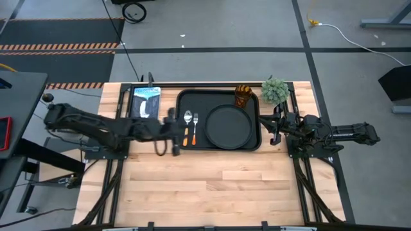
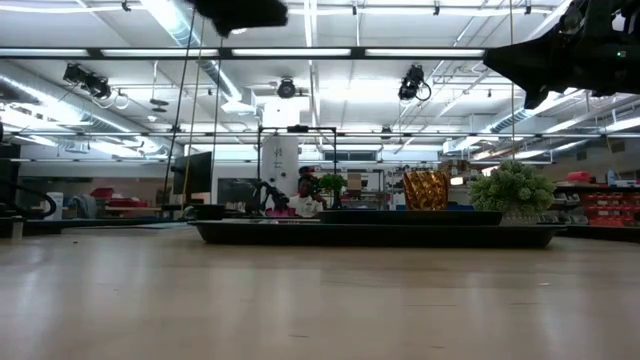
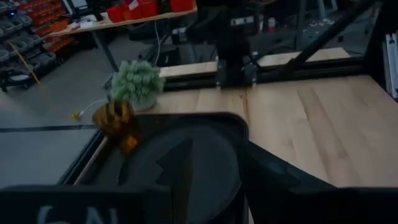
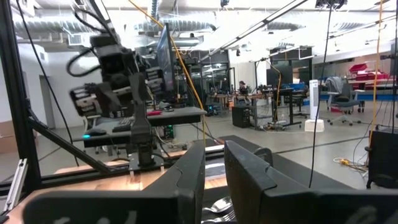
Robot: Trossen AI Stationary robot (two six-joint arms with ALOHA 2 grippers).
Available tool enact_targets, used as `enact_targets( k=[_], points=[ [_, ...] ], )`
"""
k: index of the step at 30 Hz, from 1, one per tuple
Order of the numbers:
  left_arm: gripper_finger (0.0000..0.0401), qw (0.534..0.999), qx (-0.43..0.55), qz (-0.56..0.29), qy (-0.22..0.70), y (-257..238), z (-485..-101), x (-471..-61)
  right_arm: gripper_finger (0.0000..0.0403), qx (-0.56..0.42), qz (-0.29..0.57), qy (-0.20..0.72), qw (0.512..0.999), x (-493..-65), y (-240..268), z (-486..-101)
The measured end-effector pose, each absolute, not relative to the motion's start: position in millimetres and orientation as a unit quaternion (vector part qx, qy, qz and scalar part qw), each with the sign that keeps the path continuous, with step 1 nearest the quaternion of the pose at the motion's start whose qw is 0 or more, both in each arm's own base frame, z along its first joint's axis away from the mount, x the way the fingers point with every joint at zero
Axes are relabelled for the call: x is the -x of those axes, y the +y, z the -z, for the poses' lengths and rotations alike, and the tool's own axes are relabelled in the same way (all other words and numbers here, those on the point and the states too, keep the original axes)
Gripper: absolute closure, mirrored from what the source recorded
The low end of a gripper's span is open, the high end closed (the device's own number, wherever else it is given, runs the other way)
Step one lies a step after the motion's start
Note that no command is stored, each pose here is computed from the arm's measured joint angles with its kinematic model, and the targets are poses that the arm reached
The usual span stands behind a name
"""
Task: Pick and place plate/cup/fork/spoon on tray
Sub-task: Return to Home Position
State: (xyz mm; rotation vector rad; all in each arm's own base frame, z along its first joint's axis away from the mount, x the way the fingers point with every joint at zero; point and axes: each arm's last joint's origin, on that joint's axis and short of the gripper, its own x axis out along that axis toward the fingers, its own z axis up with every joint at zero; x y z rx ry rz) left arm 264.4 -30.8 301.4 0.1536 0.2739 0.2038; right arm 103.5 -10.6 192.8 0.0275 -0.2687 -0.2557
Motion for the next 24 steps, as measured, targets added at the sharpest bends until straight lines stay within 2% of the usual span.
enact_targets(
  k=[11,16,24],
  points=[
    [0.0268,0.995,-0.005,-0.098,-0.009,-15.1,-231.9,-162.2,0.0334,-0.014,0.127,-0.133,0.983,-103.6,-10.6,-192.8],
    [0.0268,0.995,-0.041,-0.074,-0.06,-12.3,-214.5,-137.9,0.0334,-0.014,0.127,-0.134,0.983,-103.6,-10.6,-192.8],
    [0.0268,0.995,-0.021,-0.085,-0.049,-6.1,-195.7,-115.3,0.0334,-0.014,0.127,-0.134,0.983,-103.5,-10.6,-192.9]
  ],
)
